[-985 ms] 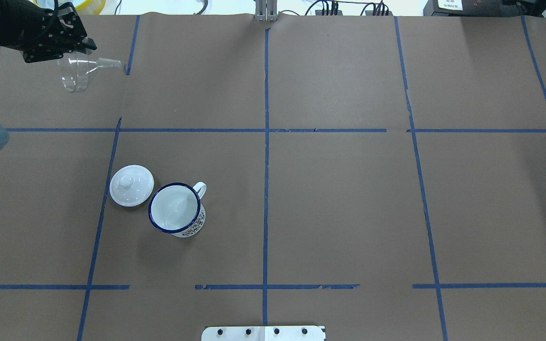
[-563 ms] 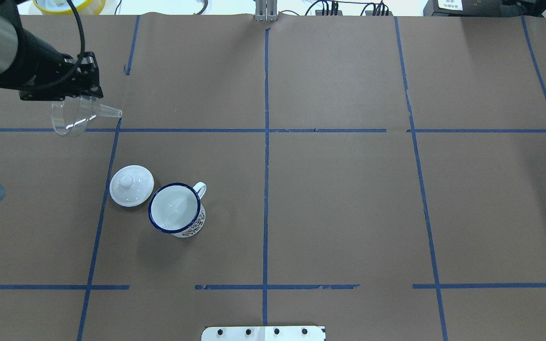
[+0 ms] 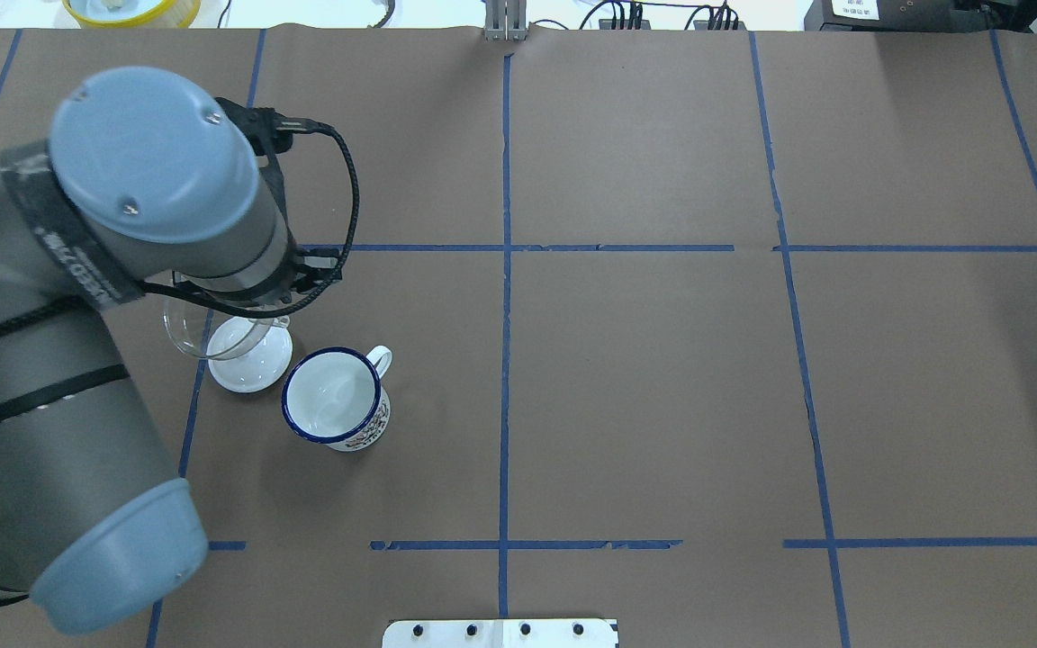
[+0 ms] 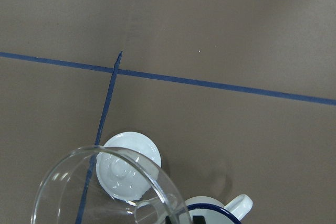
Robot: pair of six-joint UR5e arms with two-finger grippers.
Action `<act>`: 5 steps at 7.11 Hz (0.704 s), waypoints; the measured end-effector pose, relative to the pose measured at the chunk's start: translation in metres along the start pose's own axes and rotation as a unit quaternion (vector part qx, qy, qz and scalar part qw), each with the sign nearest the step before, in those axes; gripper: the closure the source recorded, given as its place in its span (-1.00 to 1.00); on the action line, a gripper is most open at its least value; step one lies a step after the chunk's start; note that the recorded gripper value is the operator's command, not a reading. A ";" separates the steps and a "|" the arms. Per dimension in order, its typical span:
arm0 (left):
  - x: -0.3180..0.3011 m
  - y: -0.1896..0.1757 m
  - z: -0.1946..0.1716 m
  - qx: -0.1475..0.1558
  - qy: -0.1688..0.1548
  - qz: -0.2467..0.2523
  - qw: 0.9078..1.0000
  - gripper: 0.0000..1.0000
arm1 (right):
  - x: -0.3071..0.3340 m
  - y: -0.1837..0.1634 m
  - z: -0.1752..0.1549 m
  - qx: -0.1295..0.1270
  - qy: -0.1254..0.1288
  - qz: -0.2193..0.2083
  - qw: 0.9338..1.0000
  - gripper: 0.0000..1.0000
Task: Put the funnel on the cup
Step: 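Position the funnel over the mug opening and lower it in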
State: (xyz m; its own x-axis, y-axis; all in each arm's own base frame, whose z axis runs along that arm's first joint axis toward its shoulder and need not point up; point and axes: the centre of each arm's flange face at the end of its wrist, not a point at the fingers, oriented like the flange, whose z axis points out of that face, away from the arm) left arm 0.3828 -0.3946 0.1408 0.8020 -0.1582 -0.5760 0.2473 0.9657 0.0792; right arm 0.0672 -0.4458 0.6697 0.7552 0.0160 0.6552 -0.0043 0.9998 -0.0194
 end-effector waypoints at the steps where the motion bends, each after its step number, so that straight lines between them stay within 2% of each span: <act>1: 0.017 0.013 0.008 -0.002 -0.014 0.014 1.000 1.00 | 0.000 0.000 0.000 0.000 0.000 0.000 1.000 -1.00; 3: 0.042 0.041 0.030 -0.006 -0.036 0.042 0.998 1.00 | 0.000 0.000 0.000 0.000 0.000 0.000 1.000 -1.00; 5: 0.056 0.052 0.052 -0.005 -0.054 0.053 0.997 1.00 | 0.000 0.000 0.000 0.000 0.000 0.000 1.000 -1.00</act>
State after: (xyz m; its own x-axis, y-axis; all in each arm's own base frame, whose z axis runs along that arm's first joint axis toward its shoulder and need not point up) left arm 0.4685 -0.3642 0.1547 0.8769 -0.0767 -0.4745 0.1537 0.9801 0.1258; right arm 0.0671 -0.4455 0.6701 0.7553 0.0165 0.6552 -0.0043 0.9998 -0.0201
